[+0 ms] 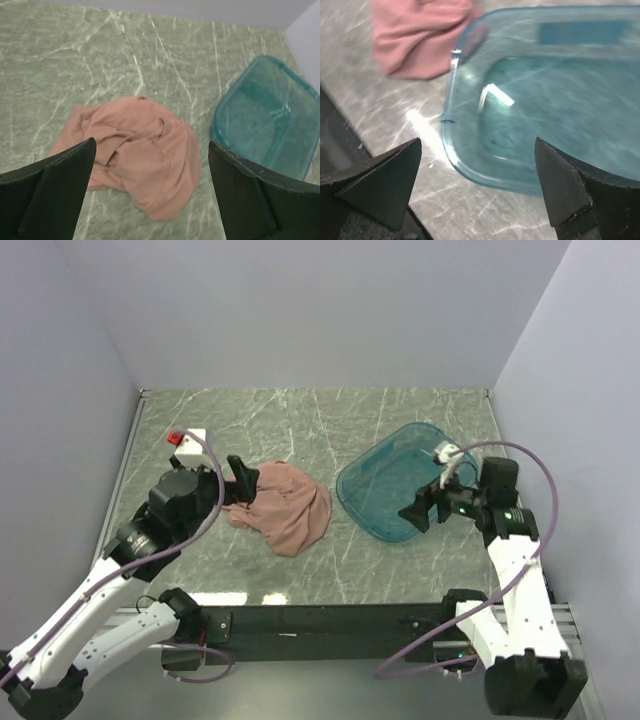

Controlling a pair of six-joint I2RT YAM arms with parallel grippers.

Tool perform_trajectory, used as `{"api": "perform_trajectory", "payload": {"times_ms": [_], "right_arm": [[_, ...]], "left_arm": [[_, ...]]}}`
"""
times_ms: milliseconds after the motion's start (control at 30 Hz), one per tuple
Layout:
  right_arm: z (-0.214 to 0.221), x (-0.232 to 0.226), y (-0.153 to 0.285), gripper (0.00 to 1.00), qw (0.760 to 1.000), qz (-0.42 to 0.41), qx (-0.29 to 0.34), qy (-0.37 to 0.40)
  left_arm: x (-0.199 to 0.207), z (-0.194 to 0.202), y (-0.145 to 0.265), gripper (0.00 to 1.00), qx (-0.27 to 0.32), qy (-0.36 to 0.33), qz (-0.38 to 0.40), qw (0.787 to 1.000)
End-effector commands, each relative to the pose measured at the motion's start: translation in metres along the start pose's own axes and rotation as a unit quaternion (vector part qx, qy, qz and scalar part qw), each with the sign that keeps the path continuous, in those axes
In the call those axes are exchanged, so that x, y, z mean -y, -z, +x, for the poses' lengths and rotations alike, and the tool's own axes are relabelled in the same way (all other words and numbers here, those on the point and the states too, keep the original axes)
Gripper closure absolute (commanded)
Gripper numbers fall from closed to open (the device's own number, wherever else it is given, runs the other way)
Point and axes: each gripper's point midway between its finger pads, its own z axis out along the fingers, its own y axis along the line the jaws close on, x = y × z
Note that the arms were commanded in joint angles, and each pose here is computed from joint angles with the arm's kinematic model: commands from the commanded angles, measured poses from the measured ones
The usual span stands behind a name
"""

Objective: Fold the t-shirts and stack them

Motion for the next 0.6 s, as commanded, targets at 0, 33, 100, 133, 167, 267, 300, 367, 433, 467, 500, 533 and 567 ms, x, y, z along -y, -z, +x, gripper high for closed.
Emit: {"api": "perform_trajectory", "payload": {"times_ms": [0,33,100,133,167,267,300,367,433,467,500,533,567], "right_arm": [[-0.013,-0.001,-0.009,0.00,0.998,-0.011,-0.034,0.045],[-0.016,0.001,-0.010,0.00,0.998,-0.011,-0.035,0.041],[-0.017,0.009,-0.015,0.03,0.999,-0.001,-0.035,0.022],[-0.016,0.013,-0.016,0.03,0.999,0.005,-0.031,0.017],[-0.010,0.020,-0.019,0.03,0.999,0.015,-0.025,0.014],[-0.004,0.056,-0.001,0.02,0.996,0.090,-0.005,-0.027],[-0.002,0.067,0.008,0.02,0.993,0.113,0.003,-0.042],[-0.004,0.068,0.014,0.04,0.992,0.113,0.017,-0.054],[-0.004,0.072,0.021,0.05,0.989,0.129,0.030,-0.065],[-0.002,0.073,0.023,0.05,0.988,0.140,0.035,-0.063],[-0.001,0.075,0.025,0.05,0.986,0.147,0.038,-0.067],[0.000,0.076,0.027,0.05,0.985,0.152,0.040,-0.070],[-0.002,0.074,0.028,0.06,0.985,0.150,0.047,-0.067]], "left_arm": [[0.014,0.014,0.008,0.01,0.002,-0.048,0.080,0.996],[0.023,0.021,0.007,0.01,0.000,-0.054,0.109,0.993],[0.051,0.038,-0.004,0.01,-0.016,-0.062,0.183,0.981],[0.059,0.044,-0.009,0.01,-0.026,-0.066,0.200,0.977],[0.073,0.040,-0.016,0.01,-0.024,-0.066,0.226,0.972],[0.103,0.059,-0.057,0.09,-0.093,-0.087,0.267,0.955],[0.104,0.088,-0.083,0.13,-0.149,-0.093,0.264,0.948],[0.130,0.074,-0.104,0.18,-0.158,-0.102,0.303,0.935],[0.152,0.086,-0.135,0.21,-0.200,-0.109,0.333,0.915],[0.156,0.091,-0.147,0.23,-0.213,-0.111,0.333,0.912],[0.151,0.121,-0.166,0.22,-0.260,-0.112,0.320,0.904],[0.162,0.103,-0.181,0.23,-0.243,-0.117,0.322,0.908],[0.162,0.108,-0.191,0.23,-0.249,-0.120,0.316,0.908]]}}
